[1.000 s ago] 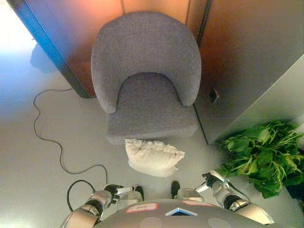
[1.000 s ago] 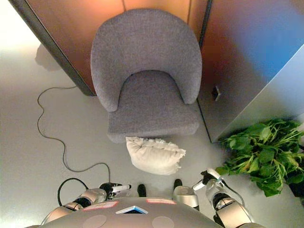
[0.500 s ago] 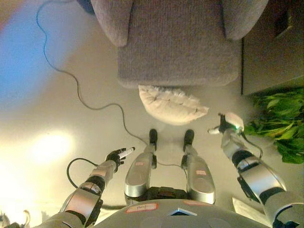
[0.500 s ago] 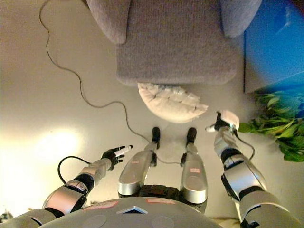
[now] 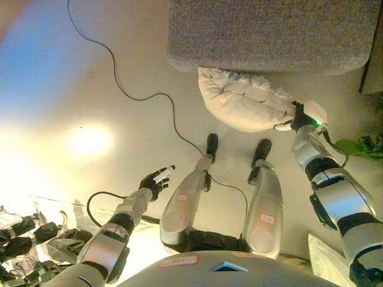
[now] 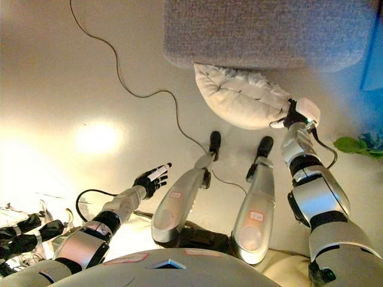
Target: Pick up the pillow and put it on the sofa.
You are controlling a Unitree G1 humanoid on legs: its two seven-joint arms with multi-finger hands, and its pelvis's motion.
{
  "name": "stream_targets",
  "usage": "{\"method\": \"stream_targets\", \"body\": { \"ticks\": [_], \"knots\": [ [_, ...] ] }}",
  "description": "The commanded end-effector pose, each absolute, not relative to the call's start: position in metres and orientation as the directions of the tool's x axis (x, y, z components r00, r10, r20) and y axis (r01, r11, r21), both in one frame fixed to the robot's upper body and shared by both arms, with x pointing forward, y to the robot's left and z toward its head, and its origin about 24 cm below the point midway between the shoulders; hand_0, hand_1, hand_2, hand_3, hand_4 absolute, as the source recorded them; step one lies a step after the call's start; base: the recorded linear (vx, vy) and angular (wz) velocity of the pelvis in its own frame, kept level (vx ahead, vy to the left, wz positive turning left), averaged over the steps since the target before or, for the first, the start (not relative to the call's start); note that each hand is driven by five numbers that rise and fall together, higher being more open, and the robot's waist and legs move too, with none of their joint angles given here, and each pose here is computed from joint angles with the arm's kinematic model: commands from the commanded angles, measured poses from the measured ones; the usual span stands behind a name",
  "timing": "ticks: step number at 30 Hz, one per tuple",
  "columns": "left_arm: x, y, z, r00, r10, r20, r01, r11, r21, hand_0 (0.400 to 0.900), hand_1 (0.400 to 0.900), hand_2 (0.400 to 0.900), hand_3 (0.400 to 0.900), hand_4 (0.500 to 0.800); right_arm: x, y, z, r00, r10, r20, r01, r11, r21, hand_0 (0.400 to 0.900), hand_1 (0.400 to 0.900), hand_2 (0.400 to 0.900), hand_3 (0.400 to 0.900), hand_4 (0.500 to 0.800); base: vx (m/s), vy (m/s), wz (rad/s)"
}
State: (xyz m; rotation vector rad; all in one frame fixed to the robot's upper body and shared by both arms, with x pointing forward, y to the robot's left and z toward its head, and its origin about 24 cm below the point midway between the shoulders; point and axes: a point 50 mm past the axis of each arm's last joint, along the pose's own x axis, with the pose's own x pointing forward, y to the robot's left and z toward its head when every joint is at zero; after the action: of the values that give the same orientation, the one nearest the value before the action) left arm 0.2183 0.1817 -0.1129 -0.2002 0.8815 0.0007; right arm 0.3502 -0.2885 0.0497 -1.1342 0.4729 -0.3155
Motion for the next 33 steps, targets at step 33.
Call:
{"method": "stream_targets", "body": {
  "ticks": [33],
  "knots": [
    [0.164,0.195,-0.116,0.728,-0.197,-0.656,-0.092,0.921,-0.378,0.9,0.9,0.9,0.9,0.8,0.405,-0.273,0.224,0.987,-0.127,-0.097,0.011,0.658,-0.753,0.9,0.9,0.9,0.9,0.8,0.013,0.016,0.01]
  ]
}}
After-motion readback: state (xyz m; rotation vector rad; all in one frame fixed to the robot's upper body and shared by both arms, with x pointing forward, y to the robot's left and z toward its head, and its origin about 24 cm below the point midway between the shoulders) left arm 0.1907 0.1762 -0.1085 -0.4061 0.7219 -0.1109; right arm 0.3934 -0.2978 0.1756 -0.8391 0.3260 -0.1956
